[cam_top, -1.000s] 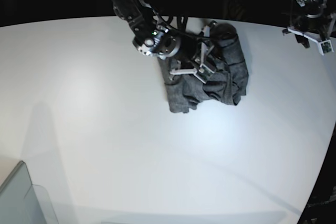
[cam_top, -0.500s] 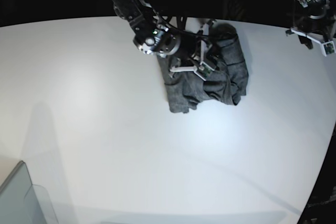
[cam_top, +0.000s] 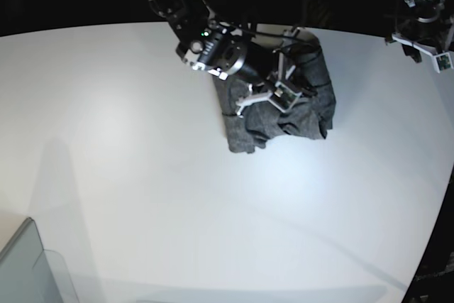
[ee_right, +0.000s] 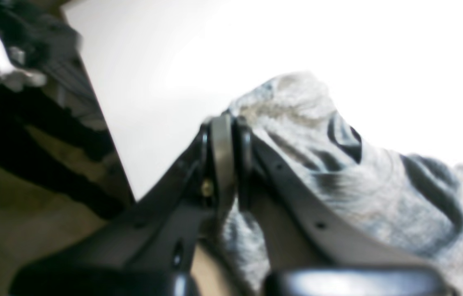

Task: Layout the t-shirt on the table in an organized manner, then fold the t-shirt properly
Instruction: 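Press the folded bundle flat with the right gripper, then grasp the bundle's edges with both grippers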

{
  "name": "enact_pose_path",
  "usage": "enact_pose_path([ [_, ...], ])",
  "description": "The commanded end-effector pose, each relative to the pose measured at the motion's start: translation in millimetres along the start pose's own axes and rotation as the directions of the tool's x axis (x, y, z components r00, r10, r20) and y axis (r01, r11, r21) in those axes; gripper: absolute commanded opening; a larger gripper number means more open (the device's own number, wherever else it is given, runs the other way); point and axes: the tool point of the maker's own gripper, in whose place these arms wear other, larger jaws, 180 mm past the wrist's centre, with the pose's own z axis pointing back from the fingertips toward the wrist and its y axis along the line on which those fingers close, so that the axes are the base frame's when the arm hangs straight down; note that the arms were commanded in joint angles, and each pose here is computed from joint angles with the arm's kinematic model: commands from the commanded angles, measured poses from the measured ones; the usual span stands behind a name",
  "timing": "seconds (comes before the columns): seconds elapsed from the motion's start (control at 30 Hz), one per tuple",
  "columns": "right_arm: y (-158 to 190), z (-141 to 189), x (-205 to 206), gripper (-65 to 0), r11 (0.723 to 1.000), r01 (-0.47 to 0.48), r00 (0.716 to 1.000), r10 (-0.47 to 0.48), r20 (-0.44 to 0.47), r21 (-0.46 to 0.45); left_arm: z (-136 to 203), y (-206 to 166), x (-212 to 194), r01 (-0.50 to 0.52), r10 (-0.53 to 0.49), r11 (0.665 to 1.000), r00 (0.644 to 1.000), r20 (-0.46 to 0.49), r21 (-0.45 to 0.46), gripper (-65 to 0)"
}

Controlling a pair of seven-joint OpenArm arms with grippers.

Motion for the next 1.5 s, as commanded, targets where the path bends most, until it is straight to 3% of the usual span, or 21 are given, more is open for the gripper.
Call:
enact_pose_path([
  [0.0, 11, 0, 24, -65.0, 0.999, -0.014, 0.997, 0.012, 0.079, 0.035, 2, 6, 10, 0.008, -0.008, 1.0, 0.999, 0.037, 0.016, -32.8],
  [0.3, 73, -23, 18, -65.0, 0.976, -0.079, 0.996, 0.071, 0.046, 0.204, 3, 7, 12, 0.009, -0.01, 1.0, 0.999, 0.044, 0.018, -32.8],
  [0.53, 74, -43, -14, -64.5, 0.97, -0.056, 0.996, 0.071, -0.058, 0.237, 6, 9, 6, 0.017, -0.018, 1.0, 0.999, 0.031, 0.02, -32.8],
  [0.83, 85, -38, -12, -41.1, 0.969, -0.034, 0.998, 0.046, -0.045, 0.244, 8, 8, 19, 0.01, -0.011, 1.0, 0.998, 0.065, 0.02, -32.7],
  [0.93, 81, -21, -11, -38.1, 0.973, -0.05, 0.998, 0.056, -0.022, 0.226, 17, 0, 41, -0.078, 0.083, 0.996, 0.987, 0.141, -0.044, -32.6],
  [1.07, 59, 3, -20, -37.3, 0.98, -0.086, 0.995, 0.093, -0.032, 0.181, 27, -18, 69, -0.195, 0.229, 0.966, 0.949, 0.215, -0.17, -32.5],
  [1.2, 27, 27, -34, -37.3, 0.995, -0.059, 0.996, 0.064, -0.061, 0.086, 29, -61, 99, -0.264, 0.355, 0.904, 0.903, 0.244, -0.337, -32.5],
  [1.47, -5, 53, -61, -37.3, 1.0, -0.014, 0.993, 0.011, -0.121, -0.021, 35, -154, 129, -0.215, 0.389, 0.801, 0.896, 0.213, -0.559, -32.5],
])
